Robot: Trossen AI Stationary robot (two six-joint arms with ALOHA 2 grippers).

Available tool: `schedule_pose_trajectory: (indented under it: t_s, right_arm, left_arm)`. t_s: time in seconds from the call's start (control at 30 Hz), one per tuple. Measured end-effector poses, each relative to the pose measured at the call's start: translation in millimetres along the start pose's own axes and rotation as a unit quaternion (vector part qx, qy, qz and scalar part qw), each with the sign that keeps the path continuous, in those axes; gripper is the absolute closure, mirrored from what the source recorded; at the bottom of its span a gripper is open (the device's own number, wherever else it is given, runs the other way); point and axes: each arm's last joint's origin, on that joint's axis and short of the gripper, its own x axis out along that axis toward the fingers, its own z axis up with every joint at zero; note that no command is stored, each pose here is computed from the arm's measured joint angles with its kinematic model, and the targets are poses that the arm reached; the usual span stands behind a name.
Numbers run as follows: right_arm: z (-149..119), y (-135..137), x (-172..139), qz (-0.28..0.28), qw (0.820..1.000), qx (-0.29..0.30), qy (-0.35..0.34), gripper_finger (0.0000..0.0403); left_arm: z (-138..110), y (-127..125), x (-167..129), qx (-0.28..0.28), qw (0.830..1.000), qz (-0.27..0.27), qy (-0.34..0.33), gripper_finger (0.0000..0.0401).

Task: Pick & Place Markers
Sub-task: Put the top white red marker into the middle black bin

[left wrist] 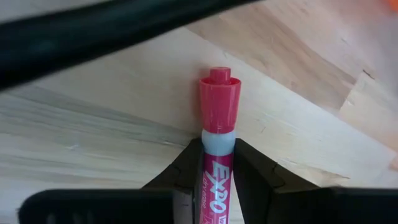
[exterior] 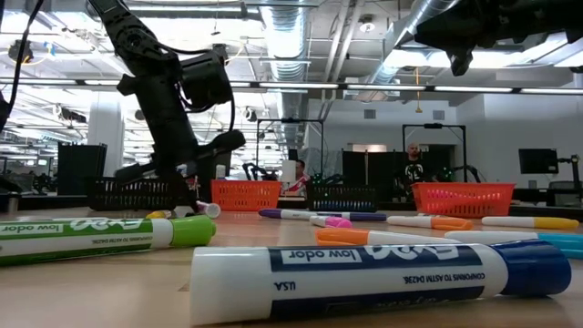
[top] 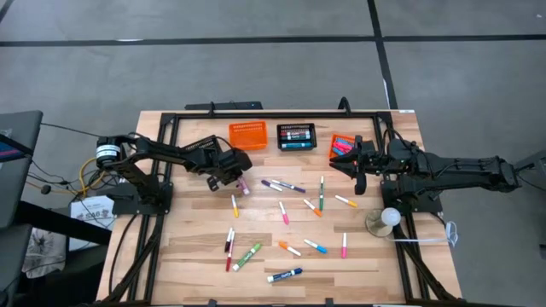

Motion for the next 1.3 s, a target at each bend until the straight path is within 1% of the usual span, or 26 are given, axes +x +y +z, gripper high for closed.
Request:
schedule_pose_trajectory:
  t_s: [0.17, 0.3, 0.5, 0.57, 0.67, 0.77, 0.83, 0.93, 1.03, 1.2, 1.3]
  right_arm:
    - [0.0, 0.0, 0.0, 0.0, 1.0, 0.0, 0.0, 0.0339]
    - [0.0, 0.0, 0.0, -0.001, 1.0, 0.0, 0.0, 0.0339]
    - [0.0, 0.0, 0.0, -0.001, 1.0, 0.0, 0.0, 0.0339]
    - [0.0, 0.0, 0.0, -0.001, 1.0, 0.0, 0.0, 0.0339]
    - [0.0, 0.0, 0.0, -0.001, 1.0, 0.0, 0.0, 0.0339]
    - [0.0, -0.1, 0.0, -0.001, 1.0, 0.0, 0.0, 0.0339]
    - [0.0, 0.0, 0.0, -0.001, 1.0, 0.0, 0.0, 0.0339]
    - [0.0, -0.1, 0.0, -0.001, 1.0, 0.0, 0.0, 0.0339]
    - [0.0, -0.1, 0.0, -0.001, 1.0, 0.0, 0.0, 0.0339]
    - [0.0, -0.1, 0.0, -0.001, 1.0, 0.0, 0.0, 0.0339]
    - [0.0, -0.1, 0.0, -0.001, 1.0, 0.0, 0.0, 0.0339]
  left_arm:
    - [-1.4, -2.7, -0.2, 0.001, 1.0, -0.014, 0.003, 0.0335]
    - [-2.9, -8.6, -0.9, 0.022, 0.999, -0.043, 0.018, 0.0335]
    - [-6.8, -18.4, -2.9, 0.089, 0.99, -0.093, 0.061, 0.0335]
    - [-7.8, -20.4, -5.1, 0.128, 0.983, -0.107, 0.072, 0.0334]
    - [-8.2, -22.7, -11.2, 0.17, 0.975, -0.124, 0.075, 0.0334]
    - [-8.2, -28.2, -21.7, 0.208, 0.962, -0.161, 0.069, 0.0334]
    - [-8.3, -33.1, -31.0, 0.236, 0.95, -0.195, 0.061, 0.0334]
    - [-8.9, -42.7, -46.1, 0.276, 0.924, -0.261, 0.048, 0.0334]
    - [-9.2, -52.8, -62.2, 0.302, 0.894, -0.33, 0.026, 0.0334]
    - [-9.8, -66.3, -80.6, 0.339, 0.84, -0.424, -0.018, 0.0334]
    - [-10.0, -71.6, -87.4, 0.351, 0.814, -0.462, -0.039, 0.0334]
